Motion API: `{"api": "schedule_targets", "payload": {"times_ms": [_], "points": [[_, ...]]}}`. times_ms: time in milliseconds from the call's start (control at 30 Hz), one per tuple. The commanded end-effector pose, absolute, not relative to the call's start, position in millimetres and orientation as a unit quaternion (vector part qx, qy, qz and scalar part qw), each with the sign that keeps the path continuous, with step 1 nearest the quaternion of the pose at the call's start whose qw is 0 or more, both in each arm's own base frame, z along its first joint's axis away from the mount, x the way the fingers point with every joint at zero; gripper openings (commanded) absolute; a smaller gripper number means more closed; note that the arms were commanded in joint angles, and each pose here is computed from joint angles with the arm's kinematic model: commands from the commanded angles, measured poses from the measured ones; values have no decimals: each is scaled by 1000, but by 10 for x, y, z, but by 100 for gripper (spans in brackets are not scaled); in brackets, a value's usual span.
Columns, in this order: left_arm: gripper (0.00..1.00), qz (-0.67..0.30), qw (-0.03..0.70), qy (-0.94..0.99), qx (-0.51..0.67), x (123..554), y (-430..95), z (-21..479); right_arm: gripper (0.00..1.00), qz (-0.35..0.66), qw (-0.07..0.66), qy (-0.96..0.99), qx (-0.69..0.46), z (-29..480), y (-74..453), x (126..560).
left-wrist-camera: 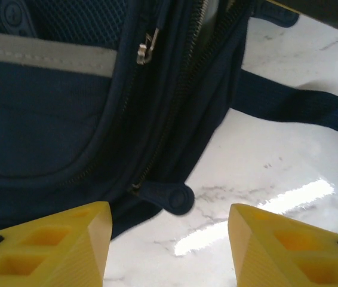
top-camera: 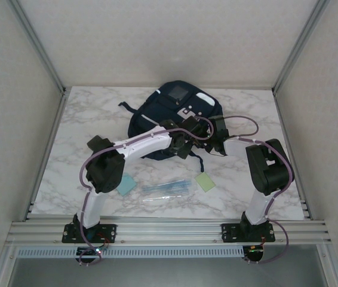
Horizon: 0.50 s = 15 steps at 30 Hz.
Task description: Pack the student bag
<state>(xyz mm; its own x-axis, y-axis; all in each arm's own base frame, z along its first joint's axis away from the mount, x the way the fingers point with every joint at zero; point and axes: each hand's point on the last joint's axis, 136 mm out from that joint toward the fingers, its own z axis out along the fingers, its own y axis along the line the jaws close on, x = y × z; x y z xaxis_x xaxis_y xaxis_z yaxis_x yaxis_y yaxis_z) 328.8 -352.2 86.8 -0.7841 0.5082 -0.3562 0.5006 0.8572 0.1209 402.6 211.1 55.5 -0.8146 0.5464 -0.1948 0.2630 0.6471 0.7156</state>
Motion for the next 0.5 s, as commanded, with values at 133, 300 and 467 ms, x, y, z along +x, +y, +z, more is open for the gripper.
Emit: {"api": "schedule_targets", "payload": {"times_ms": [133,300,467], "points": [[44,53,208,930,298,3439,-3496,783,0,376,201,882,200,689,2263,4037],[34,63,198,930,305,3426,-3474,664,0,377,202,881,202,691,2268,4052],[25,74,191,930,306,3412,-3427,600,0,376,203,882,202,693,2261,4056]]}}
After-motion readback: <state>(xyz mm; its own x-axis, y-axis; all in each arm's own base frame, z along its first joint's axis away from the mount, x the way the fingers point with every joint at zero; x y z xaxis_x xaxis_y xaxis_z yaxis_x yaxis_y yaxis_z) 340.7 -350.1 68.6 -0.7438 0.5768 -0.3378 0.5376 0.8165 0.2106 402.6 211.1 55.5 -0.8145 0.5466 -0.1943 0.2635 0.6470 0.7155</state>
